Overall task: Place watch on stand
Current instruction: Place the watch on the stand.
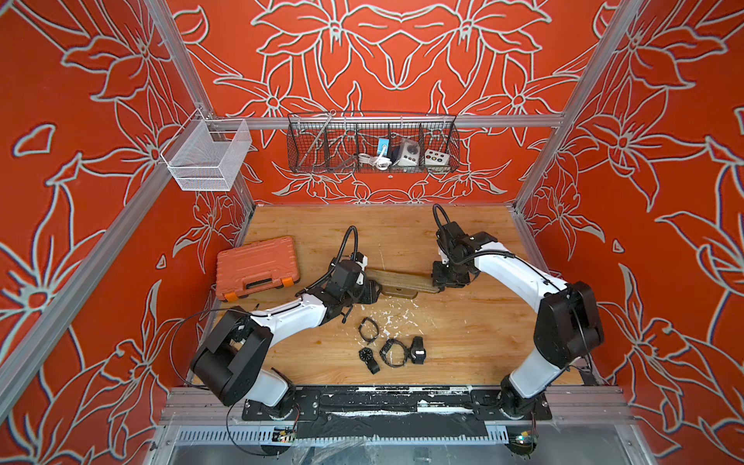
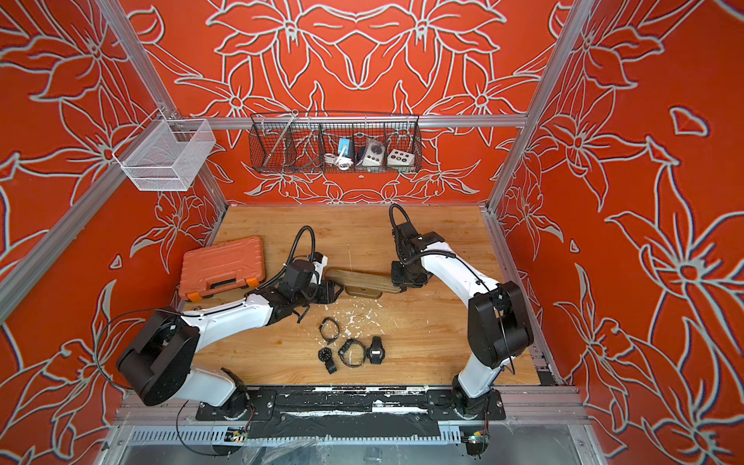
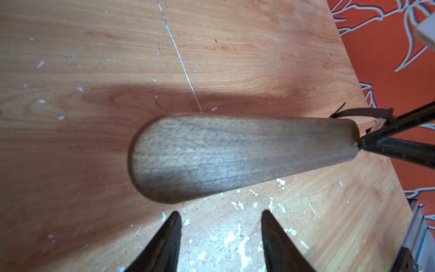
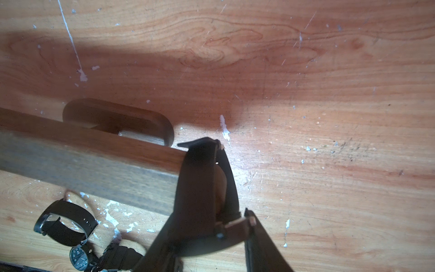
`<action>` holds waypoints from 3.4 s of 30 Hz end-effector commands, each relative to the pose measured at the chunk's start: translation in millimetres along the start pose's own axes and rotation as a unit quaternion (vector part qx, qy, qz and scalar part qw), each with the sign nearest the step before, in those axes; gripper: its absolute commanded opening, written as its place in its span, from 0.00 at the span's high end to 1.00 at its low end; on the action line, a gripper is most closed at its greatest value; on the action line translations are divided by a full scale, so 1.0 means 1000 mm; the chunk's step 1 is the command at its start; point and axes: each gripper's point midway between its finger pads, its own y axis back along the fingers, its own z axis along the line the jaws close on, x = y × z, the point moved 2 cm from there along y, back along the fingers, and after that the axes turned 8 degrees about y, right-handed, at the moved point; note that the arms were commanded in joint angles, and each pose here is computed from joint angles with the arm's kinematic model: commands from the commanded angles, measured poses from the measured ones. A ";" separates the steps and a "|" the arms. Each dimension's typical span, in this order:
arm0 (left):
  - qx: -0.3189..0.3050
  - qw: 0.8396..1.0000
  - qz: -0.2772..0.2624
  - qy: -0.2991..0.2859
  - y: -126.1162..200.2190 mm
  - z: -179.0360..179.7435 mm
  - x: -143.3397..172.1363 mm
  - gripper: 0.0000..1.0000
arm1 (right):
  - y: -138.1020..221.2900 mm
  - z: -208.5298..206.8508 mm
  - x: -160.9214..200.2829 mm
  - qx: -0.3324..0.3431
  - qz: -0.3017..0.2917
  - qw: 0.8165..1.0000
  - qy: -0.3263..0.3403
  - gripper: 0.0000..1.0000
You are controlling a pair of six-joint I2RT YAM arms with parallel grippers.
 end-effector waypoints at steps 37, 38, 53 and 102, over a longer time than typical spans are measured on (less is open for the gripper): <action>0.027 0.999 0.032 -0.003 0.000 -0.002 -0.002 0.42 | 0.001 -0.004 -0.013 0.029 0.005 0.999 0.017 0.74; 0.027 0.999 0.032 -0.004 -0.001 -0.002 -0.002 0.42 | 0.000 -0.004 -0.014 0.028 0.007 0.999 0.018 0.74; 0.037 0.998 0.039 -0.013 -0.009 -0.014 -0.002 0.49 | -0.003 0.023 -0.017 0.017 0.017 0.999 0.040 0.73; 0.031 0.999 0.035 -0.019 -0.010 -0.013 -0.003 0.46 | -0.006 0.068 -0.027 0.015 -0.023 0.995 0.100 0.50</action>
